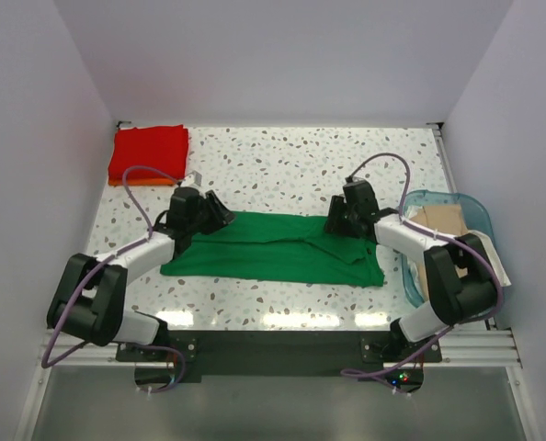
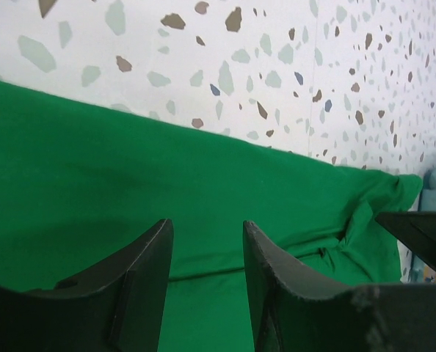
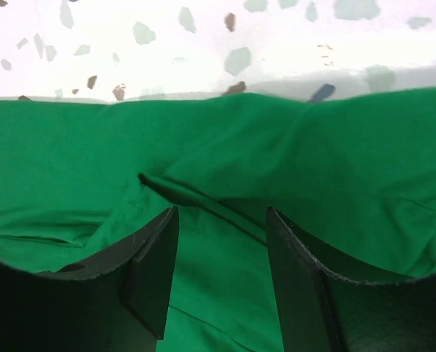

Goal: Fold and stack the t-shirts
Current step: Fold the tshirt

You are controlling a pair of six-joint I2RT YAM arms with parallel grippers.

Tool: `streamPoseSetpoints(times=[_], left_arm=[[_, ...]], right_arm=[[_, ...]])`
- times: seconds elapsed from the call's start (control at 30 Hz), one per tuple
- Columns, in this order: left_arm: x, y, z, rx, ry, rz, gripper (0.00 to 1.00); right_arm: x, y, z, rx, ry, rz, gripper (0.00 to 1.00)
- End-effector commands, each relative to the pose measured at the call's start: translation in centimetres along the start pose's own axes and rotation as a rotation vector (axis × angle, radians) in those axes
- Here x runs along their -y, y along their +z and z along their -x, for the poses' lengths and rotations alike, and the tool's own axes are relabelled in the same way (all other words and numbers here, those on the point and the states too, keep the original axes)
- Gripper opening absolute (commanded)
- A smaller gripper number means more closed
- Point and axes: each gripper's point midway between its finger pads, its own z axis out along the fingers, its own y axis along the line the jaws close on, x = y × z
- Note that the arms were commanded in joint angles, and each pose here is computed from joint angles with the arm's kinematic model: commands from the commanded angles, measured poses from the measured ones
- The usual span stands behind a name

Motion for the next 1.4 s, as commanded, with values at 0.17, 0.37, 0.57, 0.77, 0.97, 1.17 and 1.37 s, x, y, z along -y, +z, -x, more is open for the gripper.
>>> streamPoseSetpoints(times=[0.17,0.37,0.57,0.77,0.97,1.17,1.37], left_arm=[[2.4,1.0,-0.1,0.004,0.049,-0.077,0.48],[2.3,1.3,-0.6,-0.012,0.047,-0.075,0.47],[1.9,1.7,-1.3,-0.033,0.044,-0.068,0.47],[1.6,1.9,-1.7,-0.041,0.043,-0.062,0.47],[1.6,2.0,-1.9,-0.044,0.041,-0.064,0.47],[1.4,2.0,-2.1,-0.049,0.039,-0.063,0.47],[1.4,2.1,-2.4,-0.057,0.037,-0.071,0.47]], right_arm=[[-4.0,0.2,3.9,0.134,-0.086,0.043,0.56],[-4.7,1.1,3.0,0.108,-0.111,0.044,0.56],[-4.9,1.8,2.0,0.086,-0.117,0.038,0.47],[-5.1,1.0,1.5,0.089,-0.095,0.059,0.22],[-6.2,-1.2,1.4,0.097,-0.068,0.122,0.04],[-6.7,-3.6,0.3,0.107,-0.054,0.173,0.01],[-7.2,-5.2,-1.7,0.094,-0.05,0.212,0.01]])
